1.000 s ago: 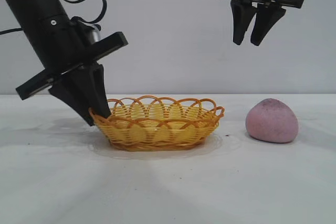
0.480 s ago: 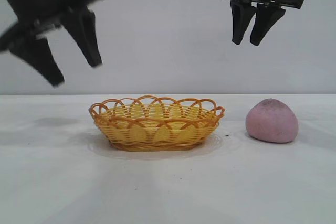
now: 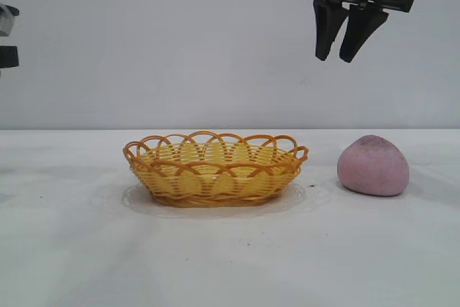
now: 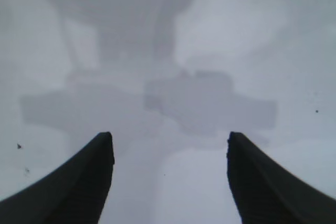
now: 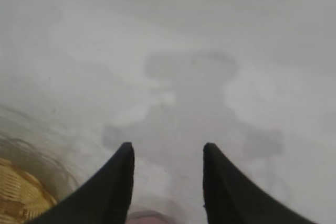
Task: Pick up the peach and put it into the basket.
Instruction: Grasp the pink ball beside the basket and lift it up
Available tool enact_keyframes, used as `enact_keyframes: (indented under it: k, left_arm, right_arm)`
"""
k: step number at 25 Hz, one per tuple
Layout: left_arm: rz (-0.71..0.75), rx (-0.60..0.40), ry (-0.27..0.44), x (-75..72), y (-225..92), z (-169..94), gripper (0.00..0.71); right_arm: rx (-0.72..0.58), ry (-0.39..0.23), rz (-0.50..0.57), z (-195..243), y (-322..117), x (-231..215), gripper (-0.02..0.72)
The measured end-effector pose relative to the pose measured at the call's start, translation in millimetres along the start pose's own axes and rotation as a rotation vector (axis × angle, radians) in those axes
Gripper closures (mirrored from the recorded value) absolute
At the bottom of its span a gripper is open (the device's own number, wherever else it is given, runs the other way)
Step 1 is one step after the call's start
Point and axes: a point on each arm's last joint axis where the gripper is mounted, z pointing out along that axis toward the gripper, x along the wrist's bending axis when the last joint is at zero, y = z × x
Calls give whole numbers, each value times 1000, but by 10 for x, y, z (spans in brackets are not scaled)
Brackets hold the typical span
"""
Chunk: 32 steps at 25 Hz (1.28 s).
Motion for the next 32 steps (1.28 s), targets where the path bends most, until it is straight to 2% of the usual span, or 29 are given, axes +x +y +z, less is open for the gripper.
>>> enact_keyframes:
  k: [3,5,9,12,16,21,25,32]
  left_arm:
    - [-32,-119,-10,12,-124,-292,255]
    - [-34,-208,-14,19,-324,-613,255]
    - [2,-404,-24,0,-957,-1250,255]
    - [-13,-486,-19,78,-1540,-1503,255]
    - [-35,-598,-14,174,-2258,-1623,255]
    - [-73,-663,-3,263,-2871,-1594,255]
    - [-81,-754,-11,284,-3041,-1624,255]
    - [-61,-757,-11,279,-3047,-1615,255]
  right_arm:
    - [4,2,1,0,-3,2,398]
    - [6,3,1,0,-5,2,398]
    - [4,11,1,0,-4,10,398]
    - [1,20,-1,0,-1,18,398]
    - [-1,36,0,-1,2,32,398]
    - [7,45,-3,-2,-6,41,398]
    - [29,60,-9,-3,-26,54,398]
    - [116,78,8,164,-199,54,398]
